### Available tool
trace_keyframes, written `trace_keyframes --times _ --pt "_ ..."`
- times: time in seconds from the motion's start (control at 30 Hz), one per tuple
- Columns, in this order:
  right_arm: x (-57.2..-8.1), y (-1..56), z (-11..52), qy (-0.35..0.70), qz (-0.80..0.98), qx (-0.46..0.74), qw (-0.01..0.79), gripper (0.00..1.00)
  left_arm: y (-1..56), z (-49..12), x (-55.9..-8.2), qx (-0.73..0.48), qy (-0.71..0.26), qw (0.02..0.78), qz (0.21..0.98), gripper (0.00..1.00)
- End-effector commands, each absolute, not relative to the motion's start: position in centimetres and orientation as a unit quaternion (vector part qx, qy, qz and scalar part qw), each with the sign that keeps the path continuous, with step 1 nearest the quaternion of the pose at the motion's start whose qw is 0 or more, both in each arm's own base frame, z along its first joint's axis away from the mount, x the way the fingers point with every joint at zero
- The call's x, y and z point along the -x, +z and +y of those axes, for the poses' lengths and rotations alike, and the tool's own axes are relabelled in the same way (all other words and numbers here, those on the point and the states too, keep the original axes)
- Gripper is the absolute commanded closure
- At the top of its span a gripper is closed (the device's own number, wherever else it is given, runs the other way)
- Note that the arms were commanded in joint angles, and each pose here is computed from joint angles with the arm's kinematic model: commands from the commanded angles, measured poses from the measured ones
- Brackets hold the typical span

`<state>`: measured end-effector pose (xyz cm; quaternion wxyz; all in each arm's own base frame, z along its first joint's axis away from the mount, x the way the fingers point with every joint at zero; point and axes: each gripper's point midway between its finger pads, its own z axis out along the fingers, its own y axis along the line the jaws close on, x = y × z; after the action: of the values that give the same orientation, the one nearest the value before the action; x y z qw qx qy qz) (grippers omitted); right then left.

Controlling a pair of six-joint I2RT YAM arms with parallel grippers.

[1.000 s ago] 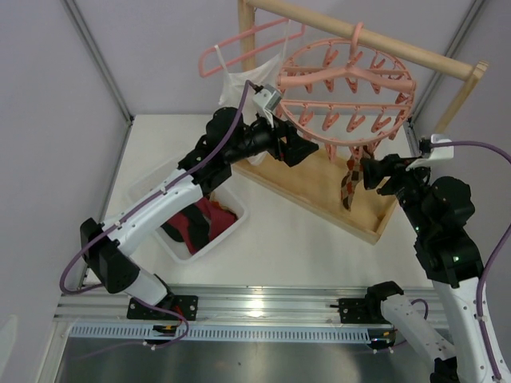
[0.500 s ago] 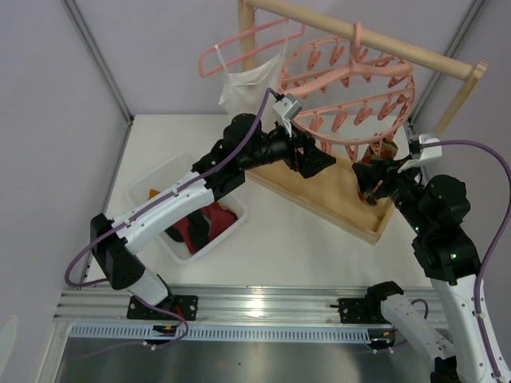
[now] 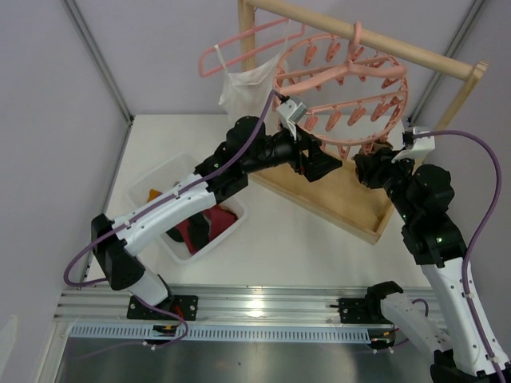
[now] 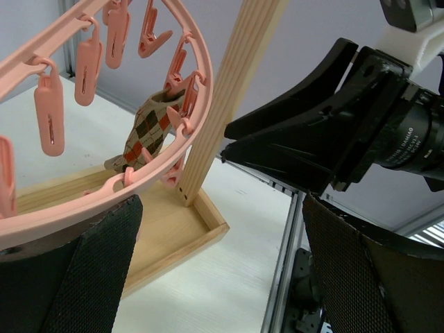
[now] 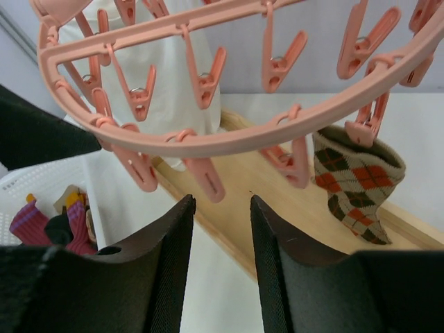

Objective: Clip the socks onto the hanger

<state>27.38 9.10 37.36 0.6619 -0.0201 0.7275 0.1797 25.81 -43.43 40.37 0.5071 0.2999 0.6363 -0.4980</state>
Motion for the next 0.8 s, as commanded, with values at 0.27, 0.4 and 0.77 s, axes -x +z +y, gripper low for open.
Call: trace_keyframes --times 0.27,0.4,0.77 --pt "-28.9 38.6 10.3 0.208 0.710 0.019 0.673 0.59 44.2 -43.7 -25.0 -0.297 -0.514 0.539 0.597 0.00" --pt "-29.3 38.3 10.4 0.207 0.712 0.019 0.671 0.58 44.2 -44.0 -24.9 -0.297 -0.516 0.539 0.596 0.00" --pt "-31.4 36.5 8.3 0.150 0.730 -0.029 0.666 0.58 43.7 -43.1 -23.9 -0.294 -0.514 0.534 0.603 0.00"
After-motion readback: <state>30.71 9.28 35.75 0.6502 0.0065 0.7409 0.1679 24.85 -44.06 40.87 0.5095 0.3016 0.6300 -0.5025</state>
